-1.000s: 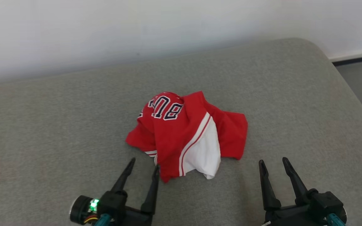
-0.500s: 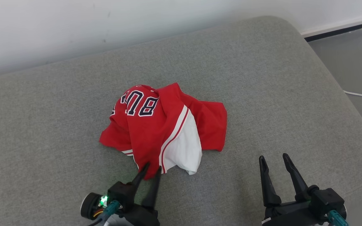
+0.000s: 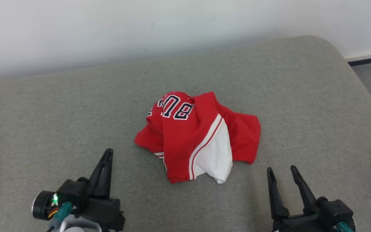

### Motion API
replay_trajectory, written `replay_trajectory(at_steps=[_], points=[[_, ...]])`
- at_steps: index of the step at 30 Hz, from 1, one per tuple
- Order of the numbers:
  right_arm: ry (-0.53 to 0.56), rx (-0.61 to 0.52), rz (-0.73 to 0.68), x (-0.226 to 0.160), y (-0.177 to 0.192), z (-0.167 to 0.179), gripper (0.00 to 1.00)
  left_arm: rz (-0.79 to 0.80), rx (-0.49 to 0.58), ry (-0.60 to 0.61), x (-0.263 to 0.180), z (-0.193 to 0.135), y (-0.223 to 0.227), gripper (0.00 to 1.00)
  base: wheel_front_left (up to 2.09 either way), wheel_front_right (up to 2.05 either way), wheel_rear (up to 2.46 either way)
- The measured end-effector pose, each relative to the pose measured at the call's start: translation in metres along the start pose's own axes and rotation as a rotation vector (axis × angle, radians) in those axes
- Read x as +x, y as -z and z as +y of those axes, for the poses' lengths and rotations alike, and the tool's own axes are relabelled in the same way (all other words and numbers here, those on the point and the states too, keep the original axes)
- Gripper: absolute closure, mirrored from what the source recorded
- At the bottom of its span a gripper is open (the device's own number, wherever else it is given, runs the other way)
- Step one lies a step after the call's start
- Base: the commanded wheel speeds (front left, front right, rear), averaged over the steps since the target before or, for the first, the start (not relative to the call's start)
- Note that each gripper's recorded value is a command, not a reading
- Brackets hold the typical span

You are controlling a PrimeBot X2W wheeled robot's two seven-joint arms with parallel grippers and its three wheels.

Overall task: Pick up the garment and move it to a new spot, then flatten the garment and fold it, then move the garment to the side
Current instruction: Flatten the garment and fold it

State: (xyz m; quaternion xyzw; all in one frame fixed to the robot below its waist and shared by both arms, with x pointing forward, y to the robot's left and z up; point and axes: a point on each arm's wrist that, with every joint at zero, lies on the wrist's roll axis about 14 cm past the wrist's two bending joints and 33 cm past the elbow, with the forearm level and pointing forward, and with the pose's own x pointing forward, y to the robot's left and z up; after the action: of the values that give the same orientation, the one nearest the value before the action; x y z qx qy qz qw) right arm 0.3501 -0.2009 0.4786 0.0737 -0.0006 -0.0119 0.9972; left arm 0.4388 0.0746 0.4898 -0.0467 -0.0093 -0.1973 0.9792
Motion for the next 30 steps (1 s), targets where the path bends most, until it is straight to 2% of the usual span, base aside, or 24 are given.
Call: replay_trajectory(at_steps=[3,9,10,11,12,21,30], points=[[-0.034,0.006,-0.001,0.004,0.0,0.011,0.0,-0.01,0.013,-0.036,-0.013,0.012,-0.005,1.0,0.0,0.0,0.0],[-0.059,0.015,-0.017,0.005,-0.004,0.019,0.0,-0.014,-0.003,-0.035,-0.022,0.005,-0.007,1.0,0.0,0.0,0.0],[-0.056,0.014,-0.018,0.004,-0.005,0.018,0.0,-0.017,-0.008,-0.031,-0.021,0.003,-0.007,0.73,0.0,0.0,0.0],[-0.049,0.014,-0.018,0.004,-0.005,0.016,0.0,-0.017,-0.013,-0.026,-0.02,0.0,-0.007,0.12,0.0,0.0,0.0],[-0.043,0.013,-0.018,0.003,-0.005,0.014,0.0,-0.016,-0.017,-0.018,-0.018,-0.003,-0.006,0.0,0.0,0.0,0.0],[0.01,0.005,-0.023,-0.005,-0.007,-0.002,0.0,0.066,-0.053,0.146,-0.008,-0.06,0.022,0.0,0.0,0.0,0.0],[0.089,-0.009,-0.024,-0.015,-0.01,-0.026,0.0,0.183,-0.066,0.288,0.004,-0.103,0.058,0.0,0.0,0.0,0.0]])
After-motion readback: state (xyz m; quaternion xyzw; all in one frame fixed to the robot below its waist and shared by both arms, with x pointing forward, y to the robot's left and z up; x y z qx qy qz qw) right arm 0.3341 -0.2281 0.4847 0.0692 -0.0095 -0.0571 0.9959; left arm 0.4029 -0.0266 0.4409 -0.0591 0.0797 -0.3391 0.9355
